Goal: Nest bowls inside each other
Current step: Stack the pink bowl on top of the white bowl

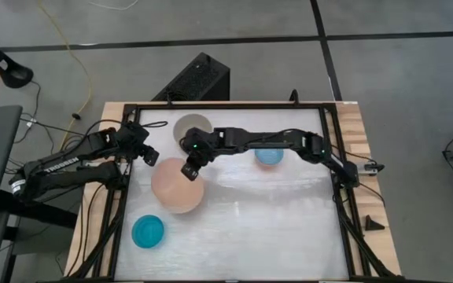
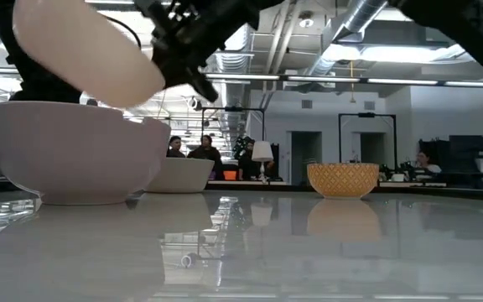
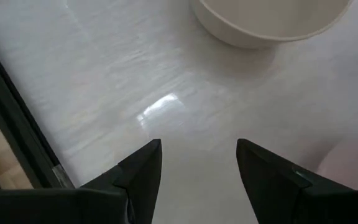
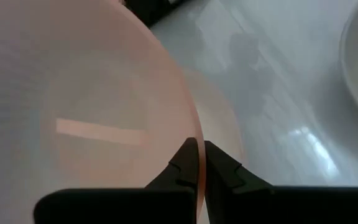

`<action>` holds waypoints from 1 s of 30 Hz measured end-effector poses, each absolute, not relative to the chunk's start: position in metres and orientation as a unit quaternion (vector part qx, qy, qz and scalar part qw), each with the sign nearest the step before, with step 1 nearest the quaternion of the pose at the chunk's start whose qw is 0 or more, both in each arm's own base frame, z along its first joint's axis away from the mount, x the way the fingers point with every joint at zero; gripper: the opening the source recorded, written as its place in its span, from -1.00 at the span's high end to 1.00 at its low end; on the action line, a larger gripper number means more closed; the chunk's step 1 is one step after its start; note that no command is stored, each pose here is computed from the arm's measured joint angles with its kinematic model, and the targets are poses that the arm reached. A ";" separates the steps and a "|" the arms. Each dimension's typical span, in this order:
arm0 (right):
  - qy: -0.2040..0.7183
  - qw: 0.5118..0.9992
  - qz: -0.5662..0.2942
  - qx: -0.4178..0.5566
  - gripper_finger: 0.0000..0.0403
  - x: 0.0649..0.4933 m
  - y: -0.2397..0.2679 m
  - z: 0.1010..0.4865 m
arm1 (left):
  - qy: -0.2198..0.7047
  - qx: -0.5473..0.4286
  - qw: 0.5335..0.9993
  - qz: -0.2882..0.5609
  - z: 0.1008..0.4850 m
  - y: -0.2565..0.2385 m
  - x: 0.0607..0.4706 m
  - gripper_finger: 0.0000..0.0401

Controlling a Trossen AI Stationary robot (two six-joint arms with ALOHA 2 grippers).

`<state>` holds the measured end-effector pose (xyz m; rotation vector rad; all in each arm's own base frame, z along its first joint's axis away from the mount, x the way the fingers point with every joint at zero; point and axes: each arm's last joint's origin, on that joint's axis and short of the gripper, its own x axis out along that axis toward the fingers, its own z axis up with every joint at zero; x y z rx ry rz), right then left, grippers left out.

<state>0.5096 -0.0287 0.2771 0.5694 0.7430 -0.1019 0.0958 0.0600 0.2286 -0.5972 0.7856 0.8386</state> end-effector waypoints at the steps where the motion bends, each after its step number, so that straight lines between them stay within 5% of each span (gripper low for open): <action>1: 0.361 0.888 -0.052 0.279 0.84 0.512 -0.029 0.272 | 0.365 -0.278 0.796 0.394 0.229 0.060 0.096 0.02; 17: 0.412 0.869 -0.112 0.250 0.82 0.515 -0.015 0.240 | 0.363 -0.280 0.783 0.419 0.228 0.060 0.094 0.02; 30: 0.391 0.871 -0.119 0.272 0.35 0.519 -0.016 0.240 | 0.363 -0.281 0.783 0.419 0.228 0.060 0.094 0.02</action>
